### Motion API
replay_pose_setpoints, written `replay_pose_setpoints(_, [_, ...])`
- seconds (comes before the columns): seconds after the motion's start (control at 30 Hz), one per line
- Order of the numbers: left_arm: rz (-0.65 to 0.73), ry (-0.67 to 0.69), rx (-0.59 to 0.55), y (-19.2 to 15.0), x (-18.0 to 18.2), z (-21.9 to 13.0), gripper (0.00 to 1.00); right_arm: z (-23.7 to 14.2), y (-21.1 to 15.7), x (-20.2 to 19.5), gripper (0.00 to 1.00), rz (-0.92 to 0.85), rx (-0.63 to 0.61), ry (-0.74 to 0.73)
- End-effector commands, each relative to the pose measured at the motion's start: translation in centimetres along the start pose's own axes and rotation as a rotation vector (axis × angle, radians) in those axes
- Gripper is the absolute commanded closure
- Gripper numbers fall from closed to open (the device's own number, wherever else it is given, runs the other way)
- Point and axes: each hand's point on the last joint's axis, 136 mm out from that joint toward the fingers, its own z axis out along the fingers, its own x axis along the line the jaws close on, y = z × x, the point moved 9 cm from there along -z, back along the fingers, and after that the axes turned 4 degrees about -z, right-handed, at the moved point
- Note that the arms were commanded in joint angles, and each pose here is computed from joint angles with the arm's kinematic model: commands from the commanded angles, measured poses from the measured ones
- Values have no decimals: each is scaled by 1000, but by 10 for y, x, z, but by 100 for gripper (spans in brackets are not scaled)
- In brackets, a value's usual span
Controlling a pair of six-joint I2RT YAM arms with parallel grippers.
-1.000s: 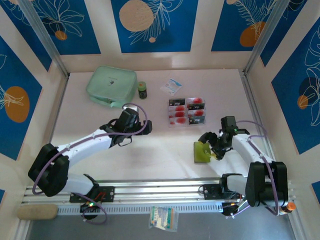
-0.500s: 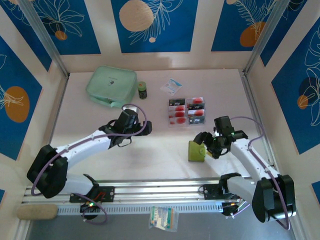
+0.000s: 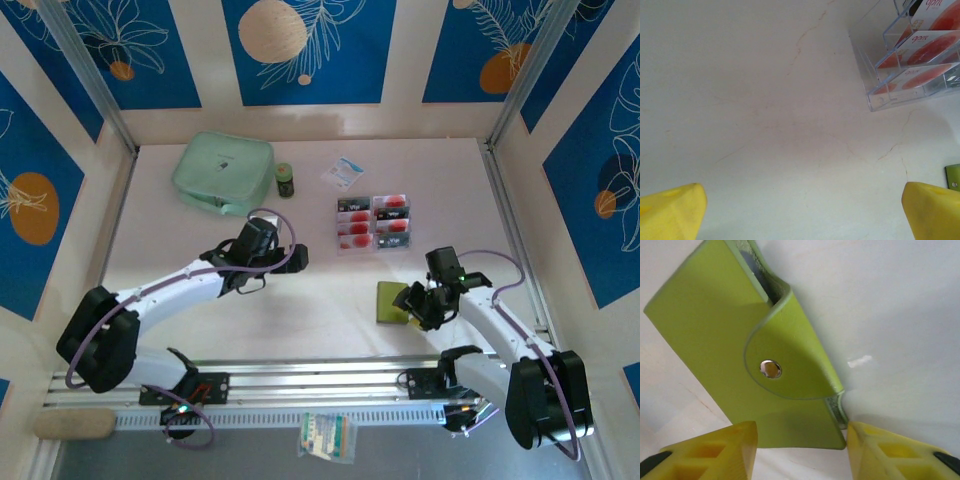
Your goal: Put the credit cards into the card holder
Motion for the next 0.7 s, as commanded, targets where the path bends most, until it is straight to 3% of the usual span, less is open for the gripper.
replay_pose_setpoints(0.0, [-15,-36,-12,8,-8,-1,0,7,-4,0,53,12,37,25])
replay_pose_setpoints(0.43, [-21,-36,-16,10,-9,-2,0,14,-4,0,56,21,55,46])
replay_pose_setpoints(0.5, [-25,-35,-15,10,-9,-2,0,15,-3,1,64,15,52,51])
replay_pose_setpoints(0.67, [-43,-22,-12,7,-5,-2,0,16,0,6,100,-6,53,98])
